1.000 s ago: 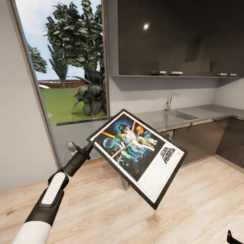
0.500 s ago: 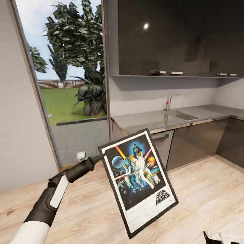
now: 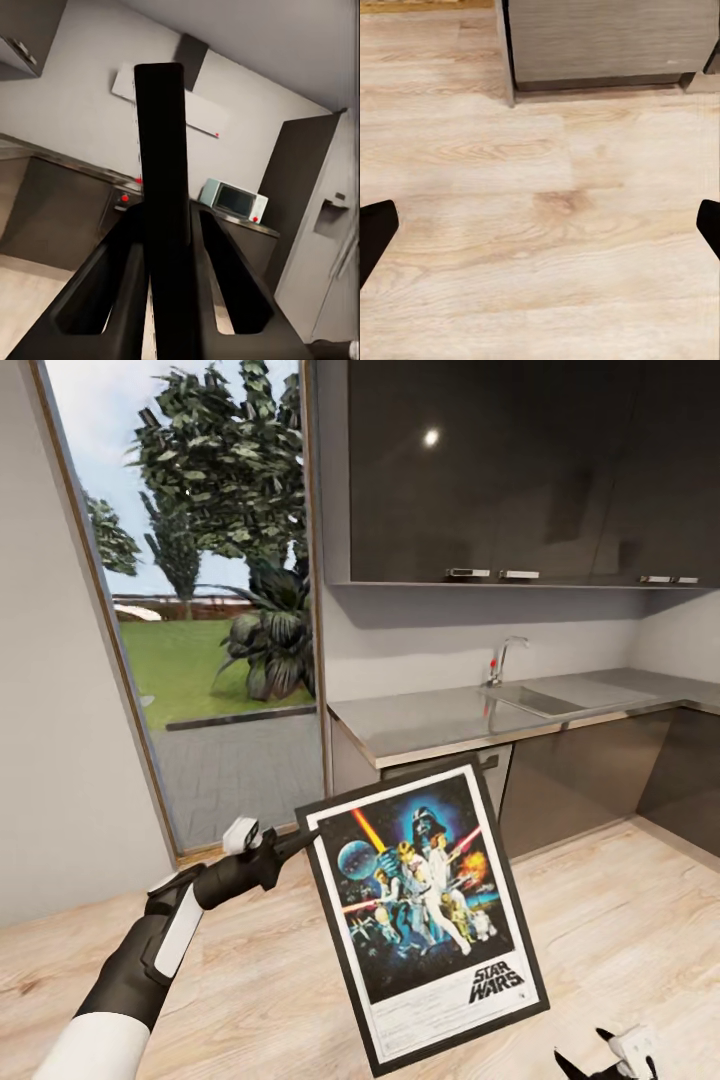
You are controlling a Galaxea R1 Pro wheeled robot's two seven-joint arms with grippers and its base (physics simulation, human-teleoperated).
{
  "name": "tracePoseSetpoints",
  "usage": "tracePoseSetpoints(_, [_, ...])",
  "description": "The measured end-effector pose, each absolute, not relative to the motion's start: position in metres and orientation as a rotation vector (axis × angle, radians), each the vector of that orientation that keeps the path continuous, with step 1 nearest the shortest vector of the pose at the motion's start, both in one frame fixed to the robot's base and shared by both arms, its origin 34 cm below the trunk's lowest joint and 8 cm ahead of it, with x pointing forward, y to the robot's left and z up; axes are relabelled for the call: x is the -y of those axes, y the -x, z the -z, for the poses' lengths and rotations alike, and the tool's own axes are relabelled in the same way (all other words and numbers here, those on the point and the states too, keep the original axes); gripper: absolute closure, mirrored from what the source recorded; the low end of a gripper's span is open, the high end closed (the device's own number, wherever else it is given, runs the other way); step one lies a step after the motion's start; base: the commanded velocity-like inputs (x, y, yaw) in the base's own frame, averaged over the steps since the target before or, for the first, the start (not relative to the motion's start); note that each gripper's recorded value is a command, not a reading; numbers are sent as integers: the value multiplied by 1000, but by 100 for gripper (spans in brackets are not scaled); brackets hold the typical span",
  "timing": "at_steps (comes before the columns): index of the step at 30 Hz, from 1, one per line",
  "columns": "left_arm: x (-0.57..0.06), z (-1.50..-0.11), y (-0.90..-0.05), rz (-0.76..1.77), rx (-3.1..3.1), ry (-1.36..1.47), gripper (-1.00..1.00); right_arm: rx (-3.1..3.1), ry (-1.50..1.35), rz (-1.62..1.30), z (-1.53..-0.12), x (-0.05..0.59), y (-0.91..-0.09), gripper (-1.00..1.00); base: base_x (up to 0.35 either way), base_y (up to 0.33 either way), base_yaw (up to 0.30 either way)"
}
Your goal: Pick up the poster from the kitchen countertop and hang it on one of the wall nails in the kitchen.
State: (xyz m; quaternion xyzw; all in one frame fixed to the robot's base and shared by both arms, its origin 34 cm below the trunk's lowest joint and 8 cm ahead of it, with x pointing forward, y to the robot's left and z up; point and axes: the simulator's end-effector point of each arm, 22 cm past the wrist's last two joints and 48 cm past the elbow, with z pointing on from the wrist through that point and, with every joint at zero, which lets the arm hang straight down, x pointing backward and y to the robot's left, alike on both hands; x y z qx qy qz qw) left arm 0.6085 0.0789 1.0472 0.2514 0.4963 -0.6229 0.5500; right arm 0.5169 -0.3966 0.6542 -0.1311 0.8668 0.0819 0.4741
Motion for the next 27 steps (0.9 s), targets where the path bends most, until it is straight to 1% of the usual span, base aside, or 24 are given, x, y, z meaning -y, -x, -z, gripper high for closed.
tracePoseSetpoints(8, [-70,-1048,-598,1504,-1161,-643,100,-2098,483,-342,-718,393,-528,-100,0,0,0])
tracePoseSetpoints(15, [-64,-1047,-588,1534,-1146,-682,100,-2073,634,-382,-775,401,-528,-100,0,0,0])
tracePoseSetpoints(27, [-60,-1046,-585,1503,-1139,-722,100,-2109,676,-440,-793,414,-518,-100,0,0,0])
